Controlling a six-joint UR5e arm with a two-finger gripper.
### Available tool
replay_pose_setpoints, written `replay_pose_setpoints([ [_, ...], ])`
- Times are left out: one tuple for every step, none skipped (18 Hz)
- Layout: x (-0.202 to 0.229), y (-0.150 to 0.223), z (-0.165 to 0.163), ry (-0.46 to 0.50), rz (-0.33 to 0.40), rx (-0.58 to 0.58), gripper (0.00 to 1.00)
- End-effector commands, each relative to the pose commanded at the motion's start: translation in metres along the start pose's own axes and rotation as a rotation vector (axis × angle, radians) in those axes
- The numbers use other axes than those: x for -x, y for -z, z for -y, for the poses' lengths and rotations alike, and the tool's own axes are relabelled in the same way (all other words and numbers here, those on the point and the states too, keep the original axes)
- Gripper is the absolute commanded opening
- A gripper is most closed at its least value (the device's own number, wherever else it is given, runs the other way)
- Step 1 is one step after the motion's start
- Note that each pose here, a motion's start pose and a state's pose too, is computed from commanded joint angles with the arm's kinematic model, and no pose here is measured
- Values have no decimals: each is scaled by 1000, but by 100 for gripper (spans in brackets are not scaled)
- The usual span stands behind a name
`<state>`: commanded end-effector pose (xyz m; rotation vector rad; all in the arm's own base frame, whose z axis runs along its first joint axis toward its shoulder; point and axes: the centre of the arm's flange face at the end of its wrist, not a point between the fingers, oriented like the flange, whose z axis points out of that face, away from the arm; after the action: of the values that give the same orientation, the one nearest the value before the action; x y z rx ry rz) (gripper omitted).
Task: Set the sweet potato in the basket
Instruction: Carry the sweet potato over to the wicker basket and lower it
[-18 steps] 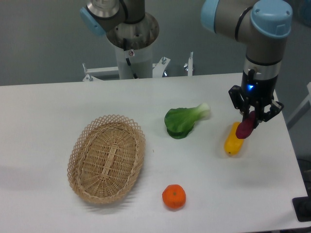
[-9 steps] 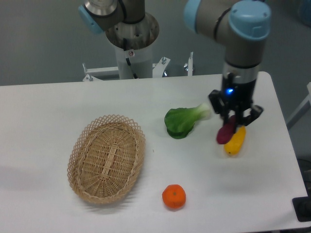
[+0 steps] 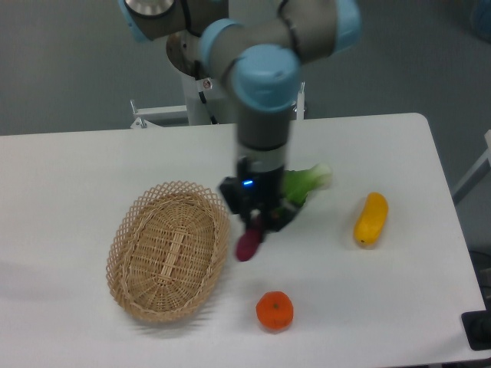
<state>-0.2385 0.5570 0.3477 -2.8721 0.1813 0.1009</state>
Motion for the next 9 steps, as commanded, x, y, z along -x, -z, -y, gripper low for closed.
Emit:
replay_pose_setpoints([
  [-14, -14, 0, -23, -1, -4, 23],
  [-29, -30, 0, -52, -6, 2, 23],
  [-40, -41, 1, -74, 0, 11, 23],
  [-49, -50, 4, -95, 6, 29, 23],
  [-57, -56, 8, -114, 9, 44, 23],
  [-64, -63, 10, -125, 1, 56, 23],
  [-66, -74, 10, -129, -11, 71, 23],
  [-67, -81, 10, -132, -17, 77, 23],
  [-71, -86, 11, -140, -24, 85, 23],
])
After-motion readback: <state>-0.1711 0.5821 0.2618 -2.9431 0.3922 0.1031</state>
